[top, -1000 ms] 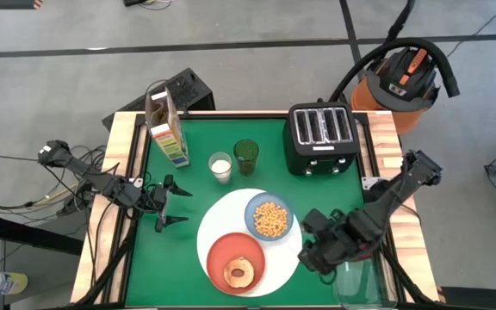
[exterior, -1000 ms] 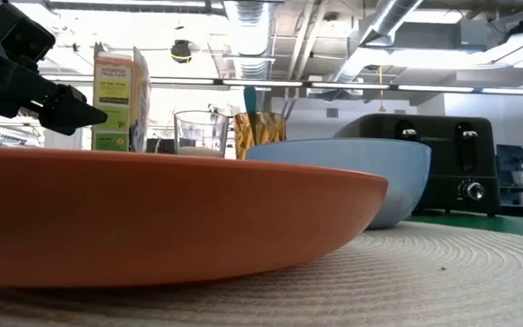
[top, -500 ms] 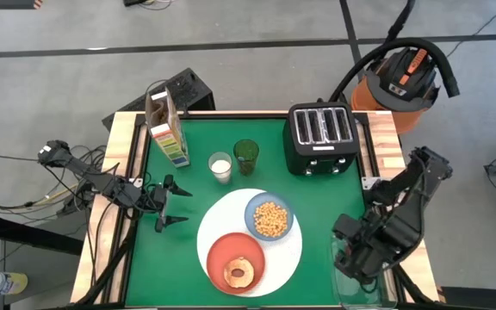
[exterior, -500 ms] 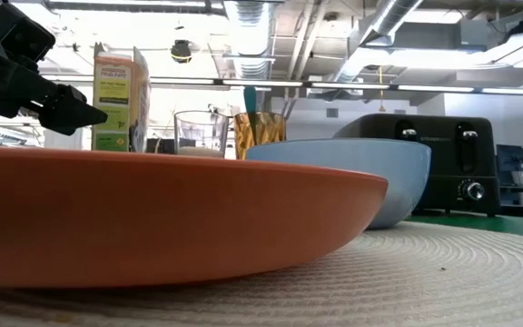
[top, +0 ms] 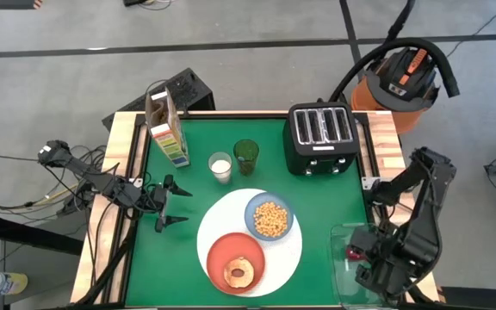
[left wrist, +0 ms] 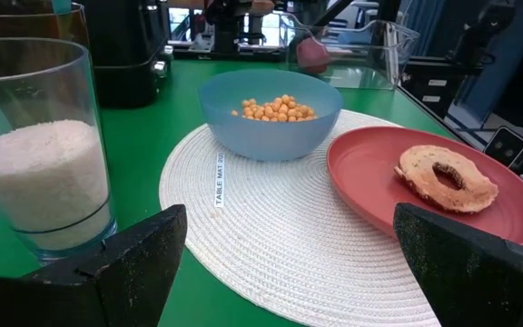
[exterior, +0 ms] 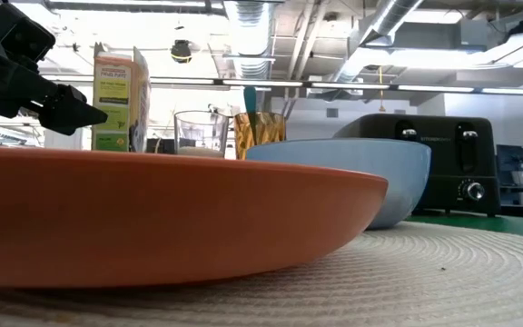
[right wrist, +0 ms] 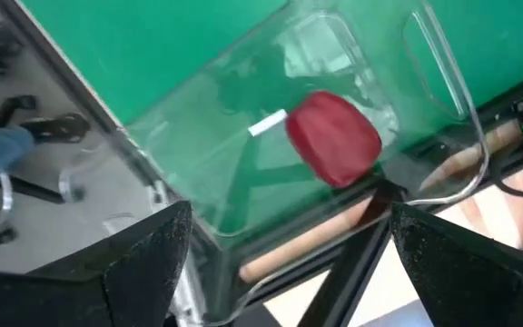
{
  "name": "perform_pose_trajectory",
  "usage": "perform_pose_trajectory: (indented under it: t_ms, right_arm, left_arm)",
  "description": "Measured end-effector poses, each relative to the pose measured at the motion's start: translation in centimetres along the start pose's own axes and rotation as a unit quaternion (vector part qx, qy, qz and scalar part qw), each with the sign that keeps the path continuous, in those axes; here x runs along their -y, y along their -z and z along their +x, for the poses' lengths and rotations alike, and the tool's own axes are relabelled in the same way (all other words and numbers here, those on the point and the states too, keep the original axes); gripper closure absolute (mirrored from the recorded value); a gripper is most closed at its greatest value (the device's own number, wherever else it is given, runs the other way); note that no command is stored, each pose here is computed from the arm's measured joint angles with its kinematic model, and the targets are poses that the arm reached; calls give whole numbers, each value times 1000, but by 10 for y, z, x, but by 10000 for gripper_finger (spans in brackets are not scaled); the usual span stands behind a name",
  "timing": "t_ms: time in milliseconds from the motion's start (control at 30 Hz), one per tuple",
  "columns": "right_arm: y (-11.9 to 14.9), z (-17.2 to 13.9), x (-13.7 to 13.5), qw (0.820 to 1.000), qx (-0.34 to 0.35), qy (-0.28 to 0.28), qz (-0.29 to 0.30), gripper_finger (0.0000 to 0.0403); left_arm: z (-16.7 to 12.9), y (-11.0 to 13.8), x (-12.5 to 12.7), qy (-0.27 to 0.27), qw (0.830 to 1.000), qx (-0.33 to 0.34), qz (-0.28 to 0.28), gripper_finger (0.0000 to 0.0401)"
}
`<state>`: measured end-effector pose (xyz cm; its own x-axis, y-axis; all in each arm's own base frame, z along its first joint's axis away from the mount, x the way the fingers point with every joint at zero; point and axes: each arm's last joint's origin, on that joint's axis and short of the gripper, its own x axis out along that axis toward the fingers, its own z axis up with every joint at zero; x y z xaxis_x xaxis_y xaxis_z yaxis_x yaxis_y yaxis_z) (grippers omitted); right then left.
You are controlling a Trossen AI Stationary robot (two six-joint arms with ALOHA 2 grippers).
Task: Arrange a breakfast setting
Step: Put the red apple from the transparent bin on the orange plate
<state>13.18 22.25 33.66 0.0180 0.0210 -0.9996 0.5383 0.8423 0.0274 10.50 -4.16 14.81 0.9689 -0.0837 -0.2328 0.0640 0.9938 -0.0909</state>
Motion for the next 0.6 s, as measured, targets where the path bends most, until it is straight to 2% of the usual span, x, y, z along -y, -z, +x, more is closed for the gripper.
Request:
perform_pose_trajectory:
  t_ms: [133,400,600]
  right_arm:
    - [7,18,-2,1000,-4,8,-20,6]
    - [14,55,6,991,-5,60,-119,6]
    - [22,81,6,982,-5,54,-181,6]
  left_arm:
    - [0,0,0,0,1000,0,0,23]
    - [0,0,0,0,1000,0,0,23]
    - [0,0,0,0,1000,0,0,23]
